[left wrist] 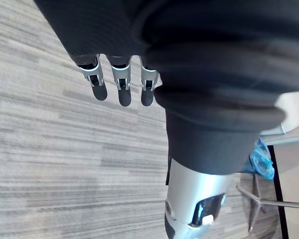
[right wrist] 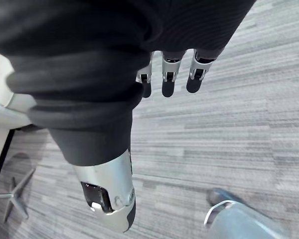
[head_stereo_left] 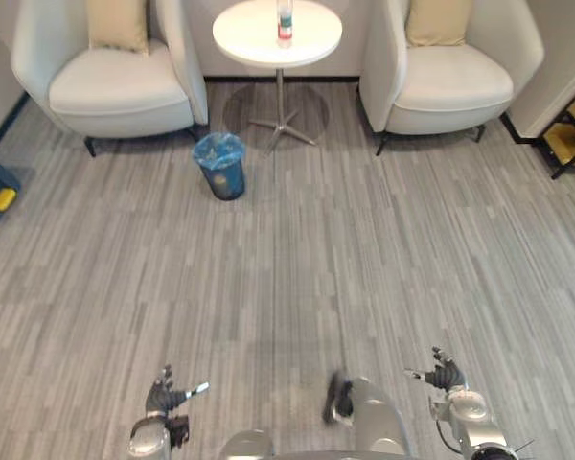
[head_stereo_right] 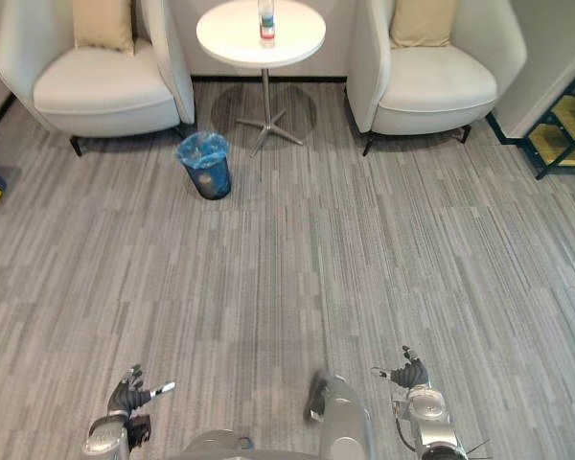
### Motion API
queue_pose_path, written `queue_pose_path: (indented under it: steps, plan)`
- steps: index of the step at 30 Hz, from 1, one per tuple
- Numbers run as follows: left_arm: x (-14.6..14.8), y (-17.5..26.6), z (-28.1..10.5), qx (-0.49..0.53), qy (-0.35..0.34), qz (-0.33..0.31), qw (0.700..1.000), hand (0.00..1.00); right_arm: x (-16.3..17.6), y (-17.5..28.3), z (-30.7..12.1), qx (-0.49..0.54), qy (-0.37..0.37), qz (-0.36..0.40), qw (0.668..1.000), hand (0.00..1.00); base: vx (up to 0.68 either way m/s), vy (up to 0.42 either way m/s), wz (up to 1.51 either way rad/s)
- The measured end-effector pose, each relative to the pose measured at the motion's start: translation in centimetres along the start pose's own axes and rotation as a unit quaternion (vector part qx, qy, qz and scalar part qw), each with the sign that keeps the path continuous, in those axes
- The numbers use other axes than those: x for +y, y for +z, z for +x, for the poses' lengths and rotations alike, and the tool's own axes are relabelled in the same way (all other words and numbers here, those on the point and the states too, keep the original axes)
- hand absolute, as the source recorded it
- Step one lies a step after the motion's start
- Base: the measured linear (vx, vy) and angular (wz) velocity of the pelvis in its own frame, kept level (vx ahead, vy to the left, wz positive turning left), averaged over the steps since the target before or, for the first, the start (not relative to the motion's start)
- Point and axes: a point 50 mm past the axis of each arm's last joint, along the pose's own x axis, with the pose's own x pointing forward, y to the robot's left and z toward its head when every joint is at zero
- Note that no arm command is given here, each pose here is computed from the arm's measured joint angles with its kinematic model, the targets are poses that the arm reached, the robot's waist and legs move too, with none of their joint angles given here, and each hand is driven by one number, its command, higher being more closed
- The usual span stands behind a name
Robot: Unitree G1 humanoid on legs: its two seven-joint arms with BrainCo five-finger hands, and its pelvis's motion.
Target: Gather rubbish on tea table into small bin, then transfer packed bag to large trash can.
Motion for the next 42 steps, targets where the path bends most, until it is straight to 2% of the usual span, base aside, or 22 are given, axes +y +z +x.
queue_pose_path:
  steps: [4,8,12,16,25,32,42]
  plan:
    - [-0.4,0.0,0.0,0.000,-0.005,-0.002,1.000,0.00,0.4,0.4,0.0,-0.010,0.005,0.005,1.000,0.00,0.54,-0.235,0.34]
    - [0.0,-0.5,-0.6,0.003,-0.003,0.000,1.000,0.00,2.7,1.2,0.0,-0.021,0.028,0.028,0.999,0.00,0.56,-0.162,-0.29]
    - [0.1,0.0,-0.7,-0.009,0.002,-0.009,1.000,0.00,2.5,2.6,0.6,-0.035,0.022,0.024,0.999,0.00,0.58,0.048,-0.55]
    - [1.2,-0.3,-0.8,-0.004,0.029,-0.014,0.999,0.00,2.9,1.7,0.4,-0.018,0.021,0.026,0.999,0.00,0.67,0.205,-0.31]
    - [1.7,0.6,-0.2,-0.011,0.029,0.001,1.000,0.00,4.2,-0.4,-0.3,0.012,0.039,0.006,0.999,0.00,0.66,0.129,0.38]
    - [0.9,1.4,0.4,-0.017,0.021,-0.005,1.000,0.00,3.7,-0.7,-0.4,0.019,0.031,0.009,0.999,0.00,0.59,-0.168,0.62]
    - [-0.5,-0.4,-0.1,0.014,0.008,-0.022,1.000,0.00,4.9,3.1,0.1,-0.046,0.042,0.034,0.998,0.00,0.53,-0.152,-0.08]
